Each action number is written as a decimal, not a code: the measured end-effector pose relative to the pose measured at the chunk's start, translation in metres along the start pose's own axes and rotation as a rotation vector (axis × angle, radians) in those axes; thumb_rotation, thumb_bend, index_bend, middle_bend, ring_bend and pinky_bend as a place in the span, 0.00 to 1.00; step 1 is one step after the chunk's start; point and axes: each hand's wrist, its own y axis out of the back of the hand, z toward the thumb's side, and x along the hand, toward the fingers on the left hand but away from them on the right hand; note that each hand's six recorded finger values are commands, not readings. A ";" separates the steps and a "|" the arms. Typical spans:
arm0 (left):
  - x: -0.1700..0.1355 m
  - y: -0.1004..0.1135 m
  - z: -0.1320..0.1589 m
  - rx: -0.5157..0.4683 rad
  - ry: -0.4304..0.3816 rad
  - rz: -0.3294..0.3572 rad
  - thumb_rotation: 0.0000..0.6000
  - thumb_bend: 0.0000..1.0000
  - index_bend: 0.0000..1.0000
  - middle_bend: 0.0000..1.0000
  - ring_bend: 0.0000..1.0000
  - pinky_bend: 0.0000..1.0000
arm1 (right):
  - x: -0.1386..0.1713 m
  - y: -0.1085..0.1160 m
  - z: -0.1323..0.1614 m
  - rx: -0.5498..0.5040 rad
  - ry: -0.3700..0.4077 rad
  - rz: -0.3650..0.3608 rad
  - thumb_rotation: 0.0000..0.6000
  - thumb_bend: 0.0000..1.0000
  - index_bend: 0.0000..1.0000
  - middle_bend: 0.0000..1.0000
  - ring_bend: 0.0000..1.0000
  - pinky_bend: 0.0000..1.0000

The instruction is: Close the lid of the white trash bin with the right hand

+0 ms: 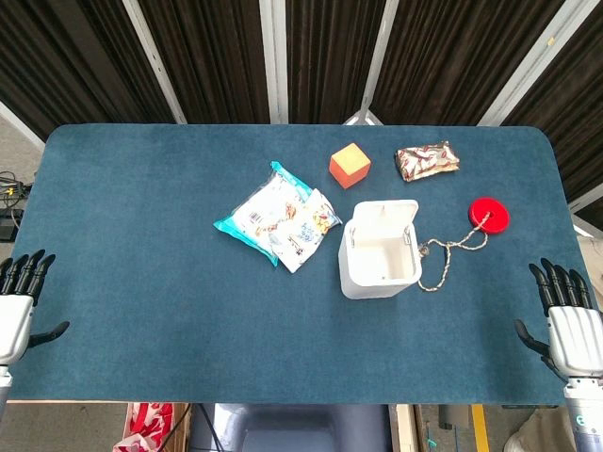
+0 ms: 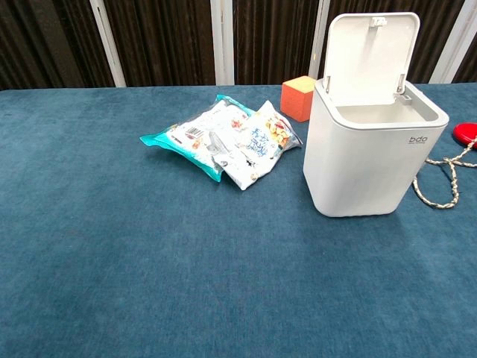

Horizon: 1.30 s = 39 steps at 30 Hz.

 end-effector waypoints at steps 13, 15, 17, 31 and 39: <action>-0.001 0.001 0.000 -0.003 0.001 0.003 1.00 0.00 0.00 0.00 0.00 0.00 | -0.001 0.002 0.003 -0.020 0.003 0.000 1.00 0.33 0.00 0.00 0.00 0.00; -0.001 0.001 -0.001 -0.006 0.003 0.002 1.00 0.00 0.00 0.00 0.00 0.00 | -0.003 0.003 0.005 -0.029 0.009 -0.004 1.00 0.32 0.00 0.00 0.01 0.07; -0.001 0.001 -0.001 -0.008 0.005 -0.001 1.00 0.00 0.00 0.00 0.00 0.00 | -0.005 0.005 0.008 -0.043 0.013 -0.005 1.00 0.33 0.00 0.00 0.08 0.24; -0.002 0.000 0.000 -0.020 -0.006 -0.016 1.00 0.00 0.00 0.00 0.00 0.00 | -0.065 0.061 0.055 -0.242 0.054 0.054 1.00 0.55 0.00 0.63 0.72 0.71; -0.002 0.000 -0.002 -0.032 0.004 -0.026 1.00 0.00 0.00 0.00 0.00 0.00 | -0.103 0.084 0.105 -0.296 0.117 0.123 1.00 0.71 0.00 0.71 0.79 0.74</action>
